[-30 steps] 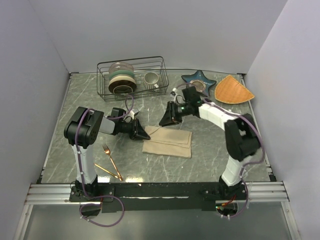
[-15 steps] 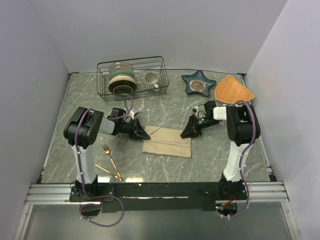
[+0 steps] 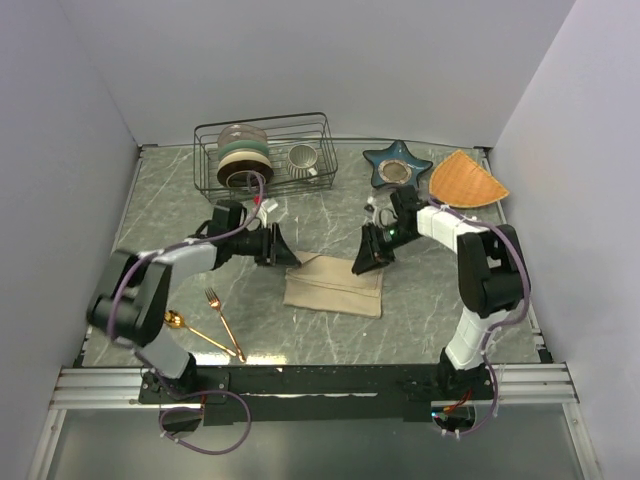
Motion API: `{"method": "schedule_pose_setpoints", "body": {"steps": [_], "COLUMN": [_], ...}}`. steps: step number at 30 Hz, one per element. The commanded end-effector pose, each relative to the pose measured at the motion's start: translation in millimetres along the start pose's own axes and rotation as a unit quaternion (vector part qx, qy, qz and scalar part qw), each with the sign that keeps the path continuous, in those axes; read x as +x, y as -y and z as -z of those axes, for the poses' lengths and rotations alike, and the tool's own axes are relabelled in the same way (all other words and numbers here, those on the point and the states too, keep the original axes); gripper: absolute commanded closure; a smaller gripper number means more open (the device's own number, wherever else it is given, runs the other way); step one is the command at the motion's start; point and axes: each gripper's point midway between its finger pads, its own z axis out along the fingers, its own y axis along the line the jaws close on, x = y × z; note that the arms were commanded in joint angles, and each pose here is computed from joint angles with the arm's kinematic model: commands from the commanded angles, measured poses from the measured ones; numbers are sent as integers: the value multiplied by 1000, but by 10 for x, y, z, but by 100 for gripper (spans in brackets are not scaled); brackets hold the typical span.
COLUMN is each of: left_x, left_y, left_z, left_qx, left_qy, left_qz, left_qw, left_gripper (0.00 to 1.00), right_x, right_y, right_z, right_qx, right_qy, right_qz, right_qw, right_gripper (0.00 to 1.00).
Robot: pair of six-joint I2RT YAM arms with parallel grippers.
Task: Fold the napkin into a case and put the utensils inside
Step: Smooth out the 2/3-rectangle-folded napkin at the center of the board.
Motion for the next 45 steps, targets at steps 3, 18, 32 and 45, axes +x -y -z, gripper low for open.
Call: {"method": "schedule_pose_setpoints", "body": {"steps": [3,18,32,45], "left_x": [-28,652,928,1282], "left_y": [241,169,-374,-414], "left_z": [366,-37,-289,-122], "left_qx": [-134,-232,-231,-207], "left_qy": [-6,-70,-175,-209], "left_qz": [-340,-743,-770,-766], "left_qw": [931,624,568,571], "left_gripper": [52,53,73,47], "right_x": [-138,-124,-22,286], "right_y": [-449,-265,43,83], "right_z": [76,-571,-672,-698], "right_qx": [13,36,77,75], "right_qy": [26,-31,-57,-79], "right_qz": [103,87,87,75], "right_qw": [994,995,992,991], "right_gripper": [69,71,72,72]}}
